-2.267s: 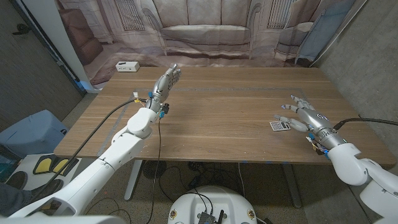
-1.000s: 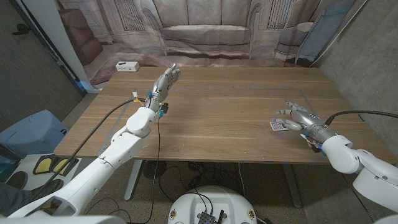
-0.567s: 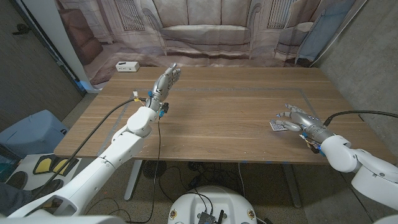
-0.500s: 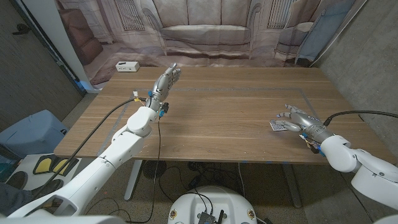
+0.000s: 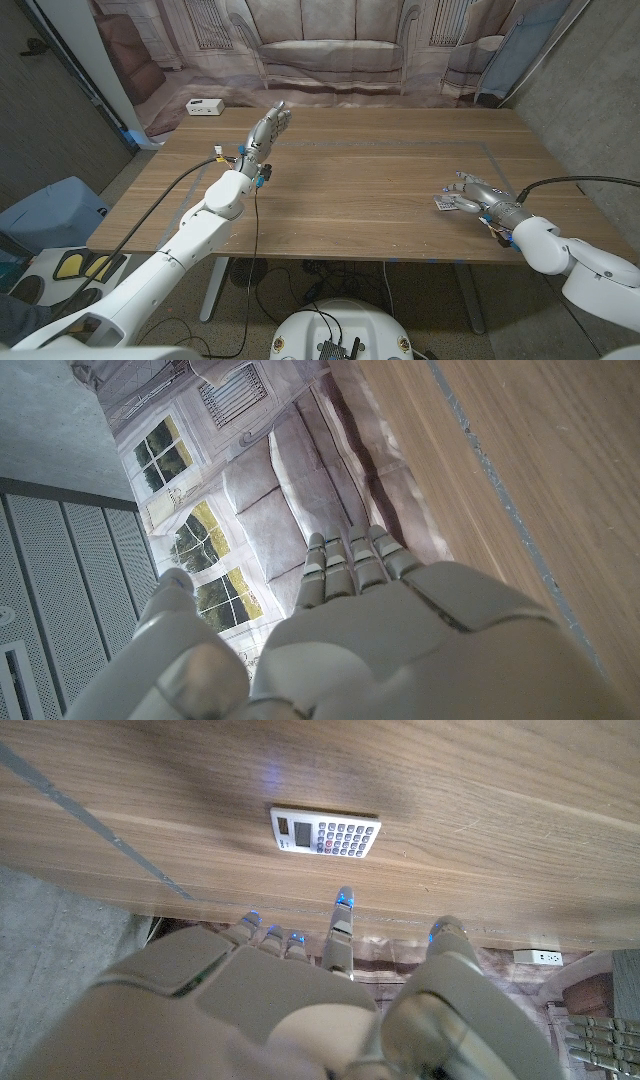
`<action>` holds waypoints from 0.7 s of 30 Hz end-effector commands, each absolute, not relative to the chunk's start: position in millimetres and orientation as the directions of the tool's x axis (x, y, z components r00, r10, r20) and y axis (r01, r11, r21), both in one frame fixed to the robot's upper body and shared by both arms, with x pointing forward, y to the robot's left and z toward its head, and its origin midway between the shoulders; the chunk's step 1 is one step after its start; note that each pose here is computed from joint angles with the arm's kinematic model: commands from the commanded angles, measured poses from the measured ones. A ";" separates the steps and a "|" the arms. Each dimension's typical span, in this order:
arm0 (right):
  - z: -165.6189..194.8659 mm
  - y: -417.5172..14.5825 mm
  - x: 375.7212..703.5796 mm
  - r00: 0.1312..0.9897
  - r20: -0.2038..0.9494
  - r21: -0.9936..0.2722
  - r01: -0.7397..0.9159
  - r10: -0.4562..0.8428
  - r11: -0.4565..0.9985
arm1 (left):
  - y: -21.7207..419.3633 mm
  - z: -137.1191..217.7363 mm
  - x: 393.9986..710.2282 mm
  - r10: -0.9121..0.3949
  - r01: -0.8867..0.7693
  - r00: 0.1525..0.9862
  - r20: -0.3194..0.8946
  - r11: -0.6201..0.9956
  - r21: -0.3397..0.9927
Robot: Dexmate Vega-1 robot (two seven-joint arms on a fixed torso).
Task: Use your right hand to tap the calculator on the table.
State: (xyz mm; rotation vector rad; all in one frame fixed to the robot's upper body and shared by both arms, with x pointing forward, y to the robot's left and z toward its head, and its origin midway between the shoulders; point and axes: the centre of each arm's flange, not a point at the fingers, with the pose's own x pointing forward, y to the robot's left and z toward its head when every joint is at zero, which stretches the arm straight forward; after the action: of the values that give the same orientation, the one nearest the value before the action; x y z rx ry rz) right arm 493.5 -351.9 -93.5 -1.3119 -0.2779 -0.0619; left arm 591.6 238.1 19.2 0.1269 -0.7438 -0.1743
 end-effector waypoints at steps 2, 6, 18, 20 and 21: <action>-97.2 -349.5 500.2 0.972 0.212 -0.952 0.182 0.101 0.245 | 239.0 19.9 591.4 -0.200 0.107 0.724 0.660 0.978 0.179; -99.1 -350.1 501.2 0.971 0.225 -0.950 0.200 0.085 0.239 | 239.0 21.5 592.5 -0.200 0.105 0.722 0.662 0.978 0.181; -103.3 -354.6 501.9 0.971 0.231 -0.949 0.212 0.056 0.232 | 235.4 21.4 598.6 -0.208 0.118 0.724 0.657 0.977 0.179; -104.0 -354.6 502.5 0.973 0.225 -0.951 0.207 0.055 0.230 | 235.1 21.5 598.8 -0.209 0.119 0.724 0.657 0.976 0.180; -104.5 -354.7 502.9 0.973 0.222 -0.952 0.204 0.055 0.229 | 235.0 21.5 598.8 -0.210 0.119 0.724 0.657 0.976 0.181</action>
State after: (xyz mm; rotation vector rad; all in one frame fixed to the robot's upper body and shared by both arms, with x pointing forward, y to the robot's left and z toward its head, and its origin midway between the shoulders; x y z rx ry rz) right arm 500.6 -352.4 -99.3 -1.3317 -0.2492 -0.0971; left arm 596.0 237.4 21.3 0.1304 -0.7405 -0.1747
